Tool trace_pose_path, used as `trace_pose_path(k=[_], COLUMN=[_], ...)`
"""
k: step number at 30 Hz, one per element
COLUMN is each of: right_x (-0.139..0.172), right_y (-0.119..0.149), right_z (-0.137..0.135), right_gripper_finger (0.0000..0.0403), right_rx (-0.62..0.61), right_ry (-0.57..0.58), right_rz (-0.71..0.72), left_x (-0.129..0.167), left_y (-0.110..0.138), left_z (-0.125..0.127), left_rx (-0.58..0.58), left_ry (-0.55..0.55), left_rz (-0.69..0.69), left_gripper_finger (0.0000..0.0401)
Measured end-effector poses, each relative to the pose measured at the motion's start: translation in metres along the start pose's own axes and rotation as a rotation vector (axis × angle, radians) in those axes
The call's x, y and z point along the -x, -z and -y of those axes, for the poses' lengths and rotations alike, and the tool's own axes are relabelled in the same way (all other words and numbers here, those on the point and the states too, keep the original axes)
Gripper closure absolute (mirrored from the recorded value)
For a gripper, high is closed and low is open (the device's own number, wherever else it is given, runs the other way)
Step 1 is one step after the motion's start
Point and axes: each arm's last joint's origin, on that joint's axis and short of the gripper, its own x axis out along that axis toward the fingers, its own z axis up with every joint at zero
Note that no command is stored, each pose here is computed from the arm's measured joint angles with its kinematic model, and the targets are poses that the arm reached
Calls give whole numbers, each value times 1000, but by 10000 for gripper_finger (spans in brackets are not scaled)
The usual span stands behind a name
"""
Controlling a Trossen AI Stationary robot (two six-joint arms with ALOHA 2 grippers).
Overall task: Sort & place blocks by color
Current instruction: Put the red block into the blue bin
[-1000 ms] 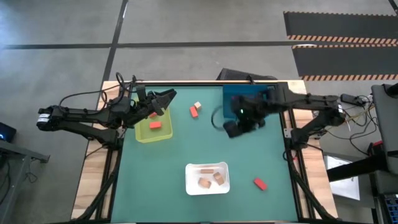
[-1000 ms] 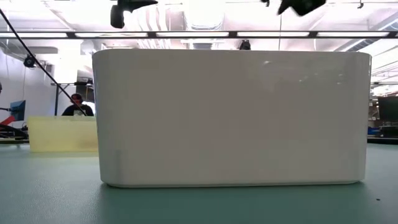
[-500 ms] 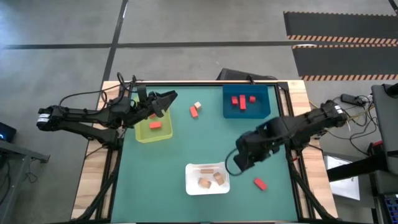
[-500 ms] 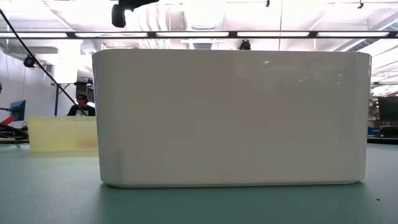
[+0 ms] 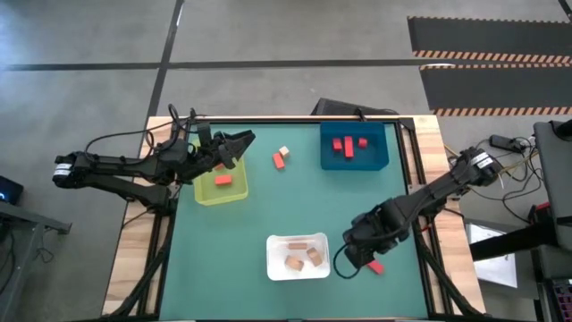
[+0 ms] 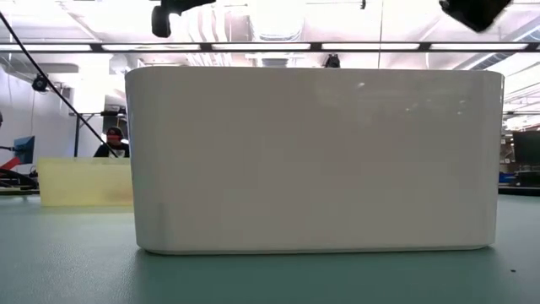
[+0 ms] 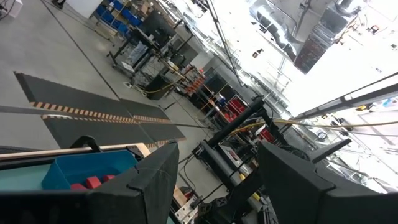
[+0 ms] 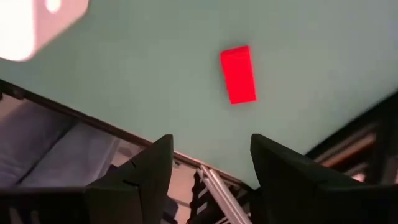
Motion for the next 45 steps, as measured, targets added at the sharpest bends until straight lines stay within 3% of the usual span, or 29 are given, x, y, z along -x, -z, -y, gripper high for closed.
trace_pose_path(k=[5,14,25,33,42,45], right_x=[-34,-75,-116,-127,-127,-127], right_y=[0,-8,-22,-26,-26,-26], right_z=[5,24,18,12,12,12], right_gripper_finger=[197,197,197,205,276,281], right_rx=[44,80,149,214,211,211], right_ry=[-8,93,166,194,195,196], right_rz=[-21,-37,-49,-58,-55,-54], left_x=[0,0,0,0,0,0], left_y=[0,0,0,0,0,0], left_z=[0,0,0,0,0,0], left_rx=[0,-1,-1,0,0,0], left_ry=[0,-1,0,0,0,0], left_rz=[0,-1,-1,0,0,0], left_gripper_finger=[198,198,198,198,198,198])
